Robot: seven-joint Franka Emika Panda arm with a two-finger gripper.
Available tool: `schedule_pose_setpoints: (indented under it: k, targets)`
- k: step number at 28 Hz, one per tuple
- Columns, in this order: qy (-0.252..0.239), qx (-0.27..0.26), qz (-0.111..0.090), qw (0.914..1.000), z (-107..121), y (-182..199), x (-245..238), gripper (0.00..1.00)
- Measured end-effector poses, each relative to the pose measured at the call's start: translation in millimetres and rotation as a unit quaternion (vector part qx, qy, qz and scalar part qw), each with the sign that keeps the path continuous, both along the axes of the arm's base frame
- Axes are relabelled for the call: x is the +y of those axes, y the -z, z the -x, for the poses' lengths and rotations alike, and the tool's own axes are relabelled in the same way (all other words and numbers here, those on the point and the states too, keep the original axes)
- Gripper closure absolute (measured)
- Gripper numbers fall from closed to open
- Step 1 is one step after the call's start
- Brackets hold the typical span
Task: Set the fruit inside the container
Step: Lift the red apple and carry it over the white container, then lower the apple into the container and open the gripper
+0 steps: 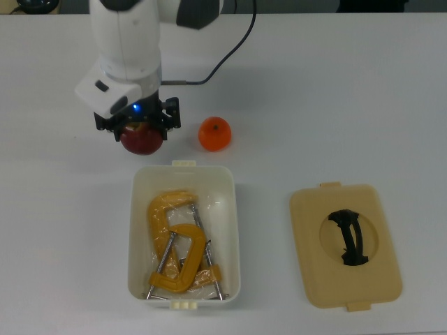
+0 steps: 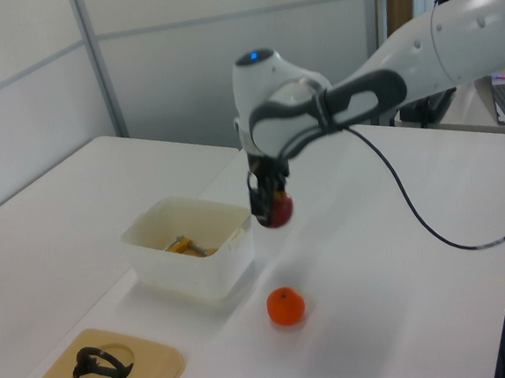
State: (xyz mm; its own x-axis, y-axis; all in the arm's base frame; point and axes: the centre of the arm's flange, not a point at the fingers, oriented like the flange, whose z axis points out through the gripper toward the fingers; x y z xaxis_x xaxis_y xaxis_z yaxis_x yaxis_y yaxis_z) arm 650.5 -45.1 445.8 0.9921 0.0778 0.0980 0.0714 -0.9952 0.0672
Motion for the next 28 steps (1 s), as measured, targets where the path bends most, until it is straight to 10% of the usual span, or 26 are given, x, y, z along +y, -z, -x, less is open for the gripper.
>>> schedule_pose_setpoints:
  k: [14, 28]
  targets:
    - [0.057, -0.123, -0.056, 0.9892, -50.2, -9.9, 43.3, 0.09]
    - [0.071, -0.113, -0.062, 0.9891, -54.3, -11.2, 55.5, 0.0]
